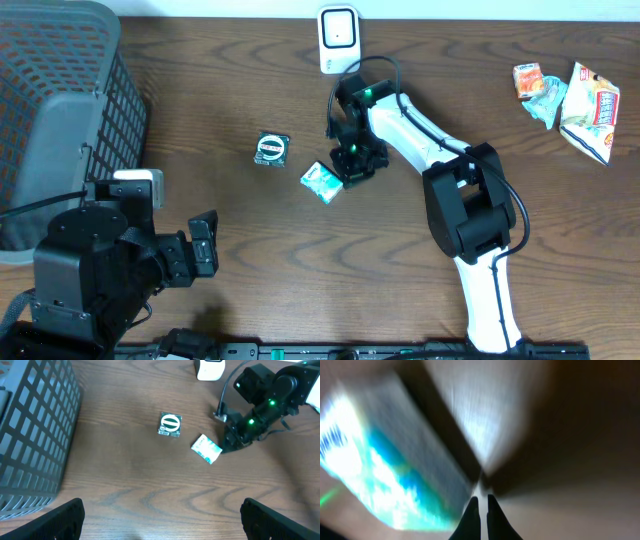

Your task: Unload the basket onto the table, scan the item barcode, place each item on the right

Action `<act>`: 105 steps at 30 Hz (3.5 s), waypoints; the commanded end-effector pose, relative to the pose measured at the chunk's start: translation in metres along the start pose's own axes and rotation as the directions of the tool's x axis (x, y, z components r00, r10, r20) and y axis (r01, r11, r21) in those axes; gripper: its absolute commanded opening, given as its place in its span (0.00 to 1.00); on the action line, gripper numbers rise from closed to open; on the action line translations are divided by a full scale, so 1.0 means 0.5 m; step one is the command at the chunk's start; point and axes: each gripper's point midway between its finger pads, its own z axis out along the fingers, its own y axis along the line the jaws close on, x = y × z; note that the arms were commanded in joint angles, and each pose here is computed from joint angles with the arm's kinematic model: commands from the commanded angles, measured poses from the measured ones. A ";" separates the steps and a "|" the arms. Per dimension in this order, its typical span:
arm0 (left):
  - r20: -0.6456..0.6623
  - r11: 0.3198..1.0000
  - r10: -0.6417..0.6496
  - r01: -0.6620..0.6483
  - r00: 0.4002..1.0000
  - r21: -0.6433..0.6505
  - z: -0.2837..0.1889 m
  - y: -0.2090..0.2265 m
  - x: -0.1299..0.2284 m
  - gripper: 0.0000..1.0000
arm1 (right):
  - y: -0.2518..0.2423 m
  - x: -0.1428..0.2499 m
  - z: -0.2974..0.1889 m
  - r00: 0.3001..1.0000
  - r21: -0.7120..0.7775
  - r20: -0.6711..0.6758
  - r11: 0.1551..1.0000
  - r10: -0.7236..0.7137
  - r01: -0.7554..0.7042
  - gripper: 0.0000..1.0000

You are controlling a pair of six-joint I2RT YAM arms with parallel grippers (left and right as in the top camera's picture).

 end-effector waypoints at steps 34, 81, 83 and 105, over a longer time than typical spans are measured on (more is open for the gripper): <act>0.010 1.000 -0.015 0.015 1.000 -0.002 -0.005 0.001 -0.004 0.98 | 0.073 -0.006 0.008 0.983 -0.044 0.181 0.999 0.038 -0.031 0.01; 0.010 1.000 -0.015 0.015 1.000 -0.002 -0.005 0.001 -0.004 0.97 | 0.052 -0.047 -0.157 0.925 -0.103 0.364 0.991 0.113 -0.080 0.77; 0.010 1.000 -0.015 0.015 1.000 -0.002 -0.005 0.001 -0.004 0.98 | 0.086 -0.053 -0.125 0.943 -0.174 0.329 0.985 0.050 0.008 0.77; 0.010 1.000 -0.015 0.015 1.000 -0.002 -0.005 0.001 -0.004 0.98 | 0.105 -0.051 0.025 0.980 -0.182 0.195 0.983 0.036 0.001 0.44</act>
